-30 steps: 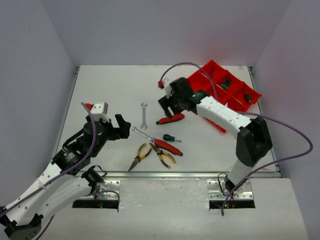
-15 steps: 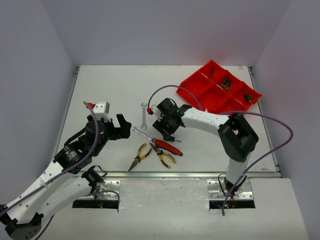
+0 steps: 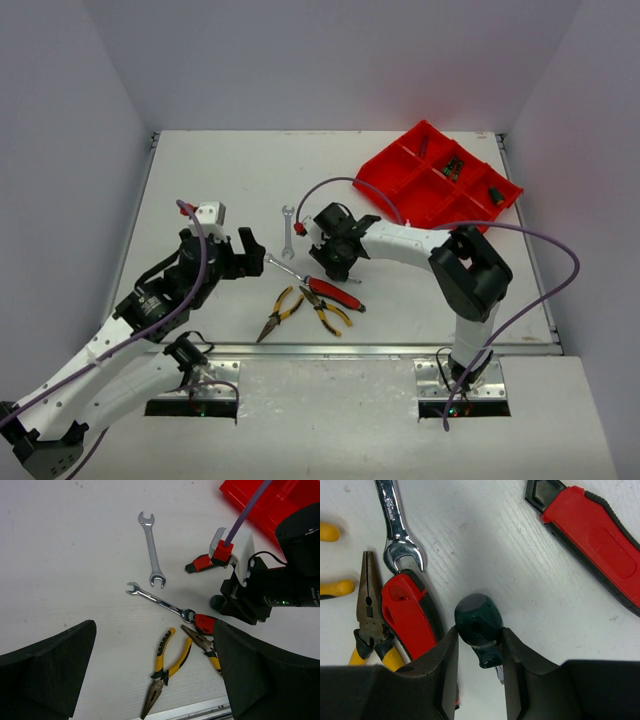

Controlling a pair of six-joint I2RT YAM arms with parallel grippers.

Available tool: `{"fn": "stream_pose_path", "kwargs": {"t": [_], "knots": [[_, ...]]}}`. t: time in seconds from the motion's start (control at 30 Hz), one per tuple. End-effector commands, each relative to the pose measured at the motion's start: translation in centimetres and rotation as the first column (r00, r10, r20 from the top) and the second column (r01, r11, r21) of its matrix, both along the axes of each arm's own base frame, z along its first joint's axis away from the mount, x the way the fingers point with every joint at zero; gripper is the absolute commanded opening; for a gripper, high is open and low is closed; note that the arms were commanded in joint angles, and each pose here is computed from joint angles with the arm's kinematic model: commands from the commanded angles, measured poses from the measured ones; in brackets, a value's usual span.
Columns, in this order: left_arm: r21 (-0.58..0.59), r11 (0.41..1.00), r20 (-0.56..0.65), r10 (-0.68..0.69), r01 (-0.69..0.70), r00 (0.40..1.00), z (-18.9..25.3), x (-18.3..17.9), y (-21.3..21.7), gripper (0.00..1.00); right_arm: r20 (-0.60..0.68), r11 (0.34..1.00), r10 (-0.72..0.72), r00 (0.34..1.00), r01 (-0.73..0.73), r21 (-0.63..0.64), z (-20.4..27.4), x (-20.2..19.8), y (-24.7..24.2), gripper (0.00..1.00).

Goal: Sort the tools into containers

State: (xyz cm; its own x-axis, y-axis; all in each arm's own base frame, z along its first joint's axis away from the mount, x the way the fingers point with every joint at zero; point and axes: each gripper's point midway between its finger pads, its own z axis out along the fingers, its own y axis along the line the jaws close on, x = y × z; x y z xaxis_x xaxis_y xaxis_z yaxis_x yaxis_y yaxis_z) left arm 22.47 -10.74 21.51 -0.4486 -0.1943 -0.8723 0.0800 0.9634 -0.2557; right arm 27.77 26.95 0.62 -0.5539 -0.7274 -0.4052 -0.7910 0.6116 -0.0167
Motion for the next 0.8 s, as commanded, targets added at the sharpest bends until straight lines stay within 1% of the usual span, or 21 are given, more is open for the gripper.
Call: {"fn": "stream_pose_path", "kwargs": {"t": [0.0,0.13,0.27,0.37,0.4,0.47,0.53,0.57,0.6,0.63,0.67,0.7,0.73,0.77], "knots": [[-0.019,1.0,0.028,0.004,-0.003,1.0,0.8,0.5,-0.2,1.0,0.039,1.0,-0.01,0.999,0.011,-0.011,-0.1,1.0,-0.4,0.33],[-0.023,1.0,0.034,0.006,-0.005,0.999,0.9,0.4,-0.1,1.0,-0.011,0.999,0.0,1.0,0.0,-0.046,-1.9,0.4,-0.7,0.44],[-0.027,1.0,0.039,0.005,-0.004,0.999,1.1,0.4,-0.1,1.0,-0.008,0.999,-0.014,1.0,0.013,-0.049,-2.3,0.3,-1.0,0.34],[-0.026,1.0,0.036,0.002,-0.001,0.999,1.0,0.4,-0.2,1.0,0.023,0.999,-0.018,1.0,0.019,-0.028,-1.1,0.7,-0.8,0.19],[-0.025,1.0,0.036,0.001,0.0,0.999,1.0,0.4,-0.2,1.0,0.046,0.999,-0.028,0.999,0.029,-0.015,-0.3,1.1,-0.7,0.14],[-0.025,1.0,0.036,0.0,0.001,0.999,1.0,0.4,-0.2,1.0,0.088,0.996,-0.083,0.993,0.082,0.019,1.7,2.0,-0.8,0.1],[-0.027,1.0,0.039,0.002,0.0,0.999,1.1,0.4,-0.1,1.0,0.161,0.981,-0.185,0.969,0.173,0.083,5.3,4.2,-2.1,0.07],[-0.029,1.0,0.043,0.002,0.0,0.999,1.2,0.3,-0.1,1.0,0.2,0.95,-0.301,0.932,0.276,0.145,8.1,6.4,-4.2,0.05],[-0.03,1.0,0.044,0.003,-0.002,0.999,1.2,0.3,-0.1,1.0,0.214,0.921,-0.377,0.901,0.342,0.185,9.6,7.7,-5.9,0.04],[-0.03,1.0,0.045,0.003,-0.002,0.999,1.2,0.3,-0.1,1.0,0.223,0.877,-0.471,0.853,0.425,0.224,11.1,9.1,-8.2,0.04],[-0.033,0.999,0.048,0.005,-0.003,0.999,1.3,0.3,0.0,1.0,0.215,0.787,-0.608,0.765,0.543,0.294,13.1,10.8,-11.5,0.04],[-0.035,0.999,0.051,0.006,-0.004,0.999,1.4,0.2,0.0,1.0,0.215,0.689,-0.719,0.661,0.635,0.349,15.1,12.3,-15.6,0.03],[-0.037,0.999,0.054,0.007,-0.005,0.999,1.5,0.2,0.1,1.0,0.223,0.624,-0.778,0.587,0.684,0.377,16.2,13.0,-18.0,0.03],[-0.04,0.999,0.058,0.009,-0.007,0.998,1.6,0.2,0.1,1.0,0.26,0.546,-0.838,0.48,0.737,0.4,17.8,14.1,-21.3,0.04]]}}
